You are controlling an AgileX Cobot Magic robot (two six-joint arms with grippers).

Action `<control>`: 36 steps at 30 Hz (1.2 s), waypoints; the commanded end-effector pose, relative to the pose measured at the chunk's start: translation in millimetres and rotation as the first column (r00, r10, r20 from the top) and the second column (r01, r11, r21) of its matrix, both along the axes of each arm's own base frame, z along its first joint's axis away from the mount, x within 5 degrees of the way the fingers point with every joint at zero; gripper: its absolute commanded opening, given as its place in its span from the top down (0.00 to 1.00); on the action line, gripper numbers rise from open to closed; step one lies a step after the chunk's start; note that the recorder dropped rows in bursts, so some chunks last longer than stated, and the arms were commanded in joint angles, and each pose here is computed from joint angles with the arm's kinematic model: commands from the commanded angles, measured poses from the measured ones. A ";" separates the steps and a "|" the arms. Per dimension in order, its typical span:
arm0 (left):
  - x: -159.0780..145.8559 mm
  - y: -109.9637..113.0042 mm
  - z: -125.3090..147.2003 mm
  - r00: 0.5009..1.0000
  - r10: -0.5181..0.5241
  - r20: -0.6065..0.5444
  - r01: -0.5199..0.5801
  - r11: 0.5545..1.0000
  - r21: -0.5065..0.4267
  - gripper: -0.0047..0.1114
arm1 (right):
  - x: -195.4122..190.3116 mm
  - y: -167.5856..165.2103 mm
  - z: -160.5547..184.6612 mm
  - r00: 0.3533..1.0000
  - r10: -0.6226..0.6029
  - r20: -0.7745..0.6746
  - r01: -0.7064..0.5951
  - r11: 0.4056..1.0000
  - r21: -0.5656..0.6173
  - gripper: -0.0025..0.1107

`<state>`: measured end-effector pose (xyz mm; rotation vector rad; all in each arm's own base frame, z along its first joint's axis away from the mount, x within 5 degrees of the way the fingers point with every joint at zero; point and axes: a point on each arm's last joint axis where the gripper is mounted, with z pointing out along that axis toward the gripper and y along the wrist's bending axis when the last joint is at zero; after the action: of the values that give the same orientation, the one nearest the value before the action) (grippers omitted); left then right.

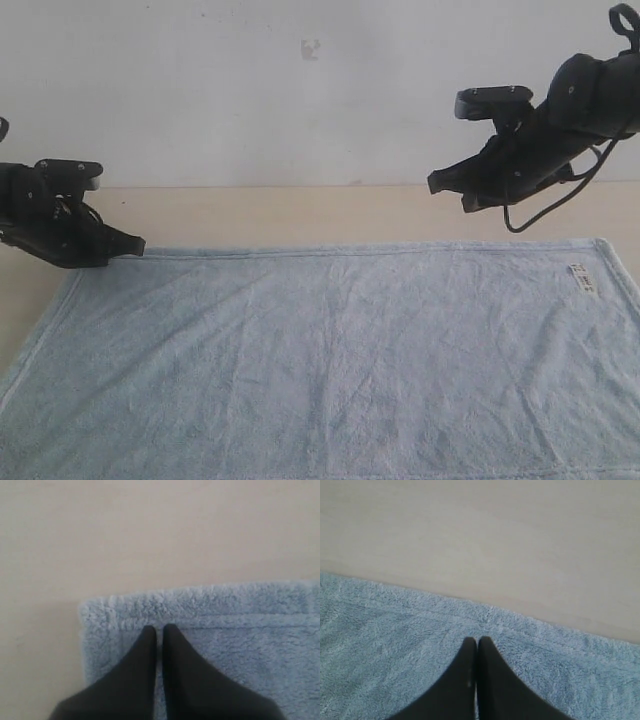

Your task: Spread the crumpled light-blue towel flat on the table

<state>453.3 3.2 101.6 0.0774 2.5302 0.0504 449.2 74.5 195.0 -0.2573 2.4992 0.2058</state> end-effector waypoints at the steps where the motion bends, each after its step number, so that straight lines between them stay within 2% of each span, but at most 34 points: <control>1: 0.4 -0.1 -8.7 0.999 -0.030 -0.021 0.031 0.999 0.031 0.92 | -0.6 0.4 4.8 1.000 -0.002 0.019 0.001 1.000 0.012 0.98; 8: 3.5 29.6 -8.0 1.000 0.029 0.009 -0.030 0.999 0.034 0.92 | -0.6 0.6 4.8 1.000 -0.003 0.018 0.003 1.000 0.016 0.98; 12: 9.9 30.0 -2.4 0.999 0.023 0.027 -0.024 0.999 0.042 0.92 | -0.4 0.7 5.0 1.000 0.000 0.021 0.000 1.000 0.015 0.98; 16: 17.9 20.7 31.8 0.993 0.002 0.116 -0.007 0.999 0.046 0.92 | 1.2 1.0 7.1 0.999 -0.013 0.044 0.011 1.000 0.028 0.98; 21: 8.3 21.3 76.8 0.991 0.006 0.135 -0.013 0.998 0.057 0.92 | -4.0 -0.5 24.2 0.995 -0.023 0.100 0.019 0.999 0.035 0.98; 25: -4.4 21.5 104.7 0.991 0.013 0.130 -0.021 0.998 0.061 0.92 | -18.2 -4.7 42.2 0.981 -0.048 0.189 0.041 0.998 0.041 0.98; 30: -33.3 18.4 133.9 0.979 0.039 0.198 -0.043 0.999 0.016 0.92 | -46.7 -11.8 65.2 0.952 -0.080 0.297 0.068 0.996 0.049 0.98; 36: -88.9 -0.5 171.0 0.950 -0.006 0.312 0.003 1.000 0.010 0.92 | -81.0 -18.2 79.5 0.922 -0.155 0.355 0.120 0.986 0.118 0.98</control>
<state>388.3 14.3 253.0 0.0542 2.2869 0.0938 381.2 59.2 266.0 -0.1116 2.1715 0.1882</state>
